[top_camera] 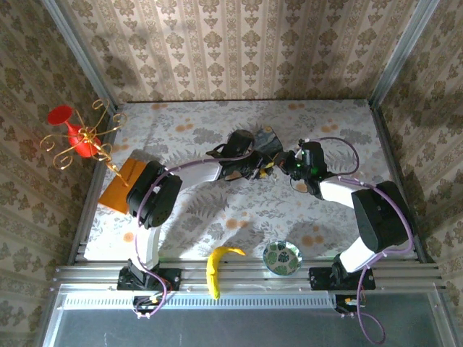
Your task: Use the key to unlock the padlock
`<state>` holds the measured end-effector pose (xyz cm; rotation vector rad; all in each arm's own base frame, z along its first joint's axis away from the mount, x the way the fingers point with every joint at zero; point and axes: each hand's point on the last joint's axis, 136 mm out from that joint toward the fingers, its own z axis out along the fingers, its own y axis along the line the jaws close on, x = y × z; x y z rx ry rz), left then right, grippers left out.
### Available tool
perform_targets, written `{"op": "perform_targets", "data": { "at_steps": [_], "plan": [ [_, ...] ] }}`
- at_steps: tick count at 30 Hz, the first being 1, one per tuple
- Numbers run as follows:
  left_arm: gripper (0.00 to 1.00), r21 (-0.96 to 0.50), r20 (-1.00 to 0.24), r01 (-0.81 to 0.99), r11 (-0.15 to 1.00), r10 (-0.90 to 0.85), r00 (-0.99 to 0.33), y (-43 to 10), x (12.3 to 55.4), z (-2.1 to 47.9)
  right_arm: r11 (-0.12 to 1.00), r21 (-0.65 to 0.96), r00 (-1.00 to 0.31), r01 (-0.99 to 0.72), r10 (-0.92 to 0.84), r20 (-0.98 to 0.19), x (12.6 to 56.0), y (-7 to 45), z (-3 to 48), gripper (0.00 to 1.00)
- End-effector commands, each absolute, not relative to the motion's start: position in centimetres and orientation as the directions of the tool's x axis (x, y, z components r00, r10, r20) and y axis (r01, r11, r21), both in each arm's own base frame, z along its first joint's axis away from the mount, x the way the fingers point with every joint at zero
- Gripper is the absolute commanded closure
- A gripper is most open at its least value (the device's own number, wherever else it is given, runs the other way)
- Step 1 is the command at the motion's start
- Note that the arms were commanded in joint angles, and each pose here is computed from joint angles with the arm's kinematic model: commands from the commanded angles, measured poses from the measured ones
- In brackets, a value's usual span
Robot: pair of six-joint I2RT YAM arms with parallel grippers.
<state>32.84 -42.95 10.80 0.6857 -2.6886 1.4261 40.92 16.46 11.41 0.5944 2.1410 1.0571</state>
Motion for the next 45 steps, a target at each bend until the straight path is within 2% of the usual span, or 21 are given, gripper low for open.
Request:
{"op": "perform_targets", "data": {
  "at_steps": [1, 6, 9, 12, 16, 22, 28, 33, 45],
  "plan": [
    [1.00, -0.778, 0.380, -0.397, 0.486, -0.140, -0.915, -45.5, 26.2, 13.0, 0.580, 0.815, -0.625, 0.020, 0.643, -0.442, 41.9, 18.0, 13.4, 1.00],
    [1.00, -0.776, 0.383, -0.416, 0.475, -0.171, -0.908, -45.1, 26.6, 12.6, 0.571, 0.820, -0.620, 0.023, 0.652, -0.436, 41.8, 18.5, 12.7, 1.00],
    [1.00, -0.768, 0.377, -0.423, 0.480, -0.195, -0.905, -44.5, 27.1, 12.1, 0.620, 0.784, -0.610, 0.046, 0.638, -0.469, 41.4, 17.2, 12.9, 1.00],
    [1.00, -0.761, 0.359, -0.429, 0.486, -0.234, -0.903, -43.8, 28.1, 11.4, 0.716, 0.693, -0.600, 0.084, 0.592, -0.538, 40.3, 15.3, 13.4, 0.99],
    [1.00, -0.757, 0.349, -0.440, 0.483, -0.271, -0.897, -43.1, 29.4, 10.7, 0.802, 0.587, -0.590, 0.115, 0.530, -0.609, 38.0, 12.8, 14.5, 0.83],
    [1.00, -0.770, 0.336, -0.436, 0.466, -0.285, -0.898, -43.1, 30.6, 10.9, 0.801, 0.590, -0.607, 0.101, 0.520, -0.601, 33.8, 11.9, 14.3, 0.69],
    [1.00, -0.773, 0.335, -0.436, 0.460, -0.286, -0.898, -43.1, 30.7, 10.9, 0.765, 0.643, -0.654, 0.024, 0.499, -0.569, 30.6, 13.6, 13.8, 0.68],
    [1.00, -0.775, 0.334, -0.432, 0.461, -0.281, -0.900, -43.2, 30.6, 11.0, 0.778, 0.628, -0.666, -0.011, 0.463, -0.585, 30.1, 14.9, 13.6, 0.65],
    [1.00, -0.777, 0.333, -0.425, 0.464, -0.268, -0.904, -43.4, 30.2, 11.1, 0.781, 0.623, -0.669, -0.040, 0.442, -0.598, 31.7, 16.2, 13.9, 0.76]
  ]
}}
